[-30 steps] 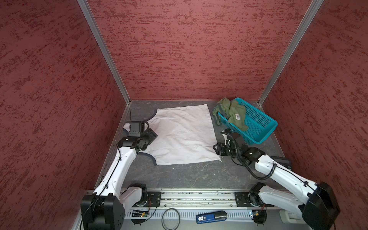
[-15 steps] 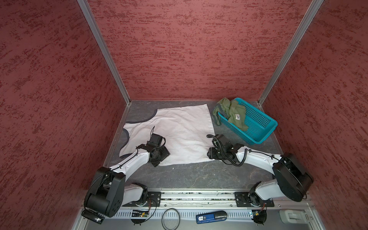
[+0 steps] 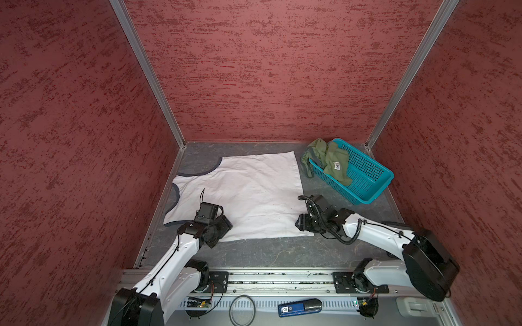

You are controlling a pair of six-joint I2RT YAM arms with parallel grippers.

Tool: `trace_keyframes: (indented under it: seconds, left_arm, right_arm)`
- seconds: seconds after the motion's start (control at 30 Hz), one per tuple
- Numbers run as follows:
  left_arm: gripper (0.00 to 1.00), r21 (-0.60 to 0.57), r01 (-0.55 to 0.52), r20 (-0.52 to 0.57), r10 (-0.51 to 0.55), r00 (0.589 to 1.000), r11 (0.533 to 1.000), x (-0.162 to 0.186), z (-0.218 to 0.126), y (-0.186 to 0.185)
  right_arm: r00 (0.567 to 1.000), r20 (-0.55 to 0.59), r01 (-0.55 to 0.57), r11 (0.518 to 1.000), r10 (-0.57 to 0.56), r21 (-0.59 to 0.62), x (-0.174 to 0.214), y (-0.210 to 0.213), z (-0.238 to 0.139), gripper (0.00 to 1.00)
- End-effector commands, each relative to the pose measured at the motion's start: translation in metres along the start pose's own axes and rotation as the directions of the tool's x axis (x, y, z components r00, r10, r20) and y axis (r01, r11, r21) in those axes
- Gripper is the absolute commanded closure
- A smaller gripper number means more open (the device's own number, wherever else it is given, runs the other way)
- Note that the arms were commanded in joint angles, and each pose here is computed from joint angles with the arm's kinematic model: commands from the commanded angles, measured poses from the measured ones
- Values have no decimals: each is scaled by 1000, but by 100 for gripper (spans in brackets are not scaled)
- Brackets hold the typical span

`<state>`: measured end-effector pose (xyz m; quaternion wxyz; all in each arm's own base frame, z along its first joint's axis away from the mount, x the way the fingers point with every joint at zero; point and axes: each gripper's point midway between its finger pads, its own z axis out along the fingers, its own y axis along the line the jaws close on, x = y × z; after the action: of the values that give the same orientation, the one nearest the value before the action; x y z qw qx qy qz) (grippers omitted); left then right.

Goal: Fold and stack the tank tops

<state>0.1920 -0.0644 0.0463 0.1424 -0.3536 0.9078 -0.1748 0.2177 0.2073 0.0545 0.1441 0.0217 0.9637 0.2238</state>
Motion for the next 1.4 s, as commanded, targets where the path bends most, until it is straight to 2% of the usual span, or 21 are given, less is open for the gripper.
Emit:
trace_keyframes:
  seconds: [0.0,0.07,0.2,0.33,0.43,0.63,0.93,1.23,1.37]
  left_arm:
    - [12,72,-59,63,54,997,996,-21,-21,-32]
    - [11,89,-100,84,92,992,991,-36,-27,-56]
    - [10,114,-156,92,146,985,981,-62,-19,-98]
    - [9,101,-177,47,173,984,979,-76,6,-122]
    - [9,82,-177,5,177,984,981,-76,27,-126]
    - [9,58,-163,-43,166,985,985,-64,50,-109]
    - [7,-12,-146,-76,145,987,989,-42,57,-62]
    - [6,-50,-136,-106,131,986,989,-1,43,-18]
    - [5,-38,-115,-91,111,990,993,10,29,-8]
  right_arm:
    - [993,112,37,997,-29,-71,-35,36,-31,30]
    - [979,196,72,995,-58,-66,-65,48,-40,29]
    - [957,276,106,993,-88,-51,-121,70,-34,29]
    - [960,251,129,992,-123,-5,-157,82,1,29]
    - [971,200,128,991,-134,44,-168,80,29,29]
    - [988,101,108,991,-116,82,-149,60,66,26]
    - [999,6,40,993,-41,107,-89,14,83,25]
    - [998,-19,-55,992,57,117,-28,-21,62,24]
    - [998,-2,-66,993,66,101,-20,-21,49,24]
